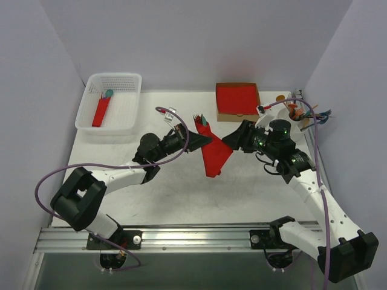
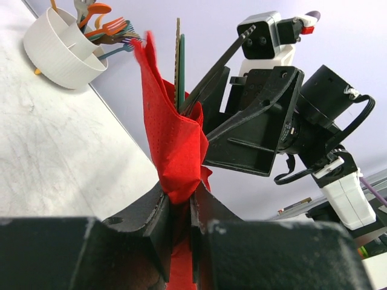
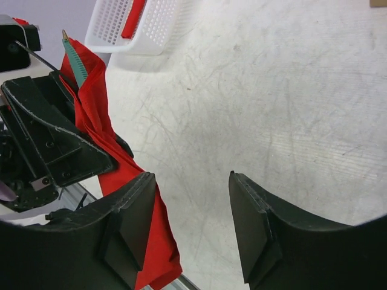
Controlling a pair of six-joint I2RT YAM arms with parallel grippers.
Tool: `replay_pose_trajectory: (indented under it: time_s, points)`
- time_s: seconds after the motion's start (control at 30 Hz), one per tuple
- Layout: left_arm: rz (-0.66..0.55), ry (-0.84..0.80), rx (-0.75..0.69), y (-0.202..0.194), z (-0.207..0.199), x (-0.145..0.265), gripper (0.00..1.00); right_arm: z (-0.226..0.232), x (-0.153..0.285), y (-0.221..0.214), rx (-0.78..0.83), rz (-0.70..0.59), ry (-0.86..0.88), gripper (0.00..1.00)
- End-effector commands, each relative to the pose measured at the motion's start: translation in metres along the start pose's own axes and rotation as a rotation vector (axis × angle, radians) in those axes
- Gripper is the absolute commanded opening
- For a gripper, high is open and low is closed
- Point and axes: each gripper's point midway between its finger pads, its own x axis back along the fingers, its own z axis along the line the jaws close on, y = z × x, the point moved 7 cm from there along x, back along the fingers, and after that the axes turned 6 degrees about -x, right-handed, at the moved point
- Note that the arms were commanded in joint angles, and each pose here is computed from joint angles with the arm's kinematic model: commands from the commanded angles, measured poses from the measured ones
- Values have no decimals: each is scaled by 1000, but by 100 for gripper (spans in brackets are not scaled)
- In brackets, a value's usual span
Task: Place the utensils on the paper napkin and roll it up
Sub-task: Roll the napkin.
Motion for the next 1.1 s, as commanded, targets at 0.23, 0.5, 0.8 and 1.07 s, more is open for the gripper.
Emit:
replay_pose_trajectory:
  time_s: [0.23,0.5,0.8,1.07]
  points:
    - [-43,157,-82,18,-2,7,11,20,29,14,95,-74,26,49]
    - [-24,221,-113,21,0,5,11,34,21,7,98,-1,103,48]
    - [-18,210,-120,21,-4,4,11,48,-14,-21,93,90,112,47]
    - [-7,144,-94,21,-16,4,11,37,-30,-30,82,108,102,44]
